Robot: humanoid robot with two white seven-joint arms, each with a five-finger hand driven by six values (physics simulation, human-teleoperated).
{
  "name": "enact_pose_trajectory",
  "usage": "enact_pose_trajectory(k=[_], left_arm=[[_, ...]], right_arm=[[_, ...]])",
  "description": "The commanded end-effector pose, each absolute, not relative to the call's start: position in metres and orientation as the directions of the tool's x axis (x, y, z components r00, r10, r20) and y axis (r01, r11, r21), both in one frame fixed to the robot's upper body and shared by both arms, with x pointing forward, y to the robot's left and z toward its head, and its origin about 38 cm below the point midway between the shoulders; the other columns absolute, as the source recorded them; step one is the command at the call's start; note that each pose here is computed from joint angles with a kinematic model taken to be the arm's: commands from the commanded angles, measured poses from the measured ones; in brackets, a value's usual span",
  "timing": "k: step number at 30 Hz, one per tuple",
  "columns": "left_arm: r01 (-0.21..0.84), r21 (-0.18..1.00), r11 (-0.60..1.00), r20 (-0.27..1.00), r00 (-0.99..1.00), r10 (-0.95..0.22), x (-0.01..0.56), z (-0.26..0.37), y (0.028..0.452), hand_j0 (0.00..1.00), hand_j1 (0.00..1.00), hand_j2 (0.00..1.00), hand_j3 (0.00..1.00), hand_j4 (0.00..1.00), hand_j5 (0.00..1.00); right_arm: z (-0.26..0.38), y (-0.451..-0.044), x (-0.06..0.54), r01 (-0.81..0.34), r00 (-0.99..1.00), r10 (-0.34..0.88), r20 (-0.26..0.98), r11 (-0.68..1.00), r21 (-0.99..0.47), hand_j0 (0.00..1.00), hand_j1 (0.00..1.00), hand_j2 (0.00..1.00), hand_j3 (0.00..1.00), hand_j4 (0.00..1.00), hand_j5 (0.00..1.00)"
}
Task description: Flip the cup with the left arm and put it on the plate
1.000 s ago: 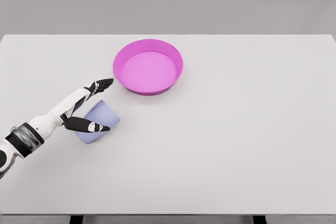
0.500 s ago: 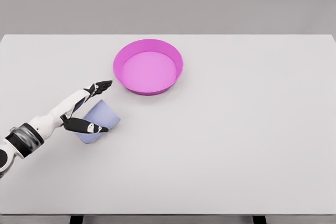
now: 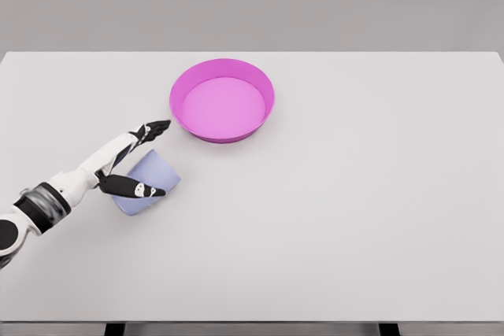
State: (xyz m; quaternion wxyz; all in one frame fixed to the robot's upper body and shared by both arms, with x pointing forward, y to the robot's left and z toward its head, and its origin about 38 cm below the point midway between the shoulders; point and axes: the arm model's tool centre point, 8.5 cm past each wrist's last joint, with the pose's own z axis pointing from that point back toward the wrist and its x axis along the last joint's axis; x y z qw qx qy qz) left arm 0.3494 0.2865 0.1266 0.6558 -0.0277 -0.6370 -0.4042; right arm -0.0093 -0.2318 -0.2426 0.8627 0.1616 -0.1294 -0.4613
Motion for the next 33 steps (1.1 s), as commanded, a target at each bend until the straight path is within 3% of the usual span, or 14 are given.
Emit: enact_pose_trajectory(k=[1, 10, 11, 14, 18, 22, 33], left_arm=[[0.566, 0.478, 0.672, 0.855, -0.124, -0.504, 0.349, 0.125, 0.287, 1.0, 1.0, 1.0, 1.0, 1.0, 1.0], [0.584, 0.47, 0.662, 0.838, -0.06, -0.542, 0.35, 0.117, 0.287, 1.0, 1.0, 1.0, 1.0, 1.0, 1.0], [0.59, 0.468, 0.658, 0.834, -0.047, -0.55, 0.35, 0.115, 0.288, 0.96, 0.96, 0.96, 0.96, 0.96, 0.96], [0.623, 0.455, 0.636, 0.834, -0.047, -0.55, 0.348, 0.113, 0.285, 0.62, 0.62, 0.62, 0.62, 0.62, 0.62], [0.625, 0.454, 0.635, 0.834, -0.048, -0.55, 0.348, 0.113, 0.285, 0.53, 0.53, 0.53, 0.53, 0.53, 0.53], [0.639, 0.465, 0.613, 0.851, -0.134, -0.507, 0.347, 0.125, 0.282, 0.37, 0.37, 0.37, 0.37, 0.37, 0.37], [0.567, 0.527, 0.633, 0.843, -0.44, -0.309, 0.352, 0.18, 0.281, 0.35, 0.35, 0.35, 0.35, 0.35, 0.35]], right_arm=[[-0.243, -0.232, -0.009, 0.753, 0.542, -0.837, 0.075, 0.523, 0.399, 1.0, 1.0, 1.0, 1.0, 1.0, 1.0], [-0.243, -0.232, -0.009, 0.753, 0.542, -0.837, 0.075, 0.523, 0.399, 1.0, 1.0, 1.0, 1.0, 1.0, 1.0], [-0.243, -0.232, -0.009, 0.753, 0.542, -0.837, 0.075, 0.523, 0.399, 1.0, 1.0, 1.0, 1.0, 1.0, 1.0], [-0.243, -0.232, -0.009, 0.753, 0.542, -0.837, 0.075, 0.523, 0.399, 1.0, 1.0, 1.0, 1.0, 1.0, 1.0], [-0.243, -0.232, -0.009, 0.753, 0.542, -0.837, 0.075, 0.523, 0.399, 1.0, 1.0, 1.0, 1.0, 1.0, 1.0], [-0.243, -0.232, -0.009, 0.753, 0.542, -0.837, 0.075, 0.523, 0.399, 1.0, 1.0, 1.0, 1.0, 1.0, 1.0], [-0.243, -0.232, -0.009, 0.753, 0.542, -0.837, 0.075, 0.523, 0.399, 1.0, 1.0, 1.0, 1.0, 1.0, 1.0]])
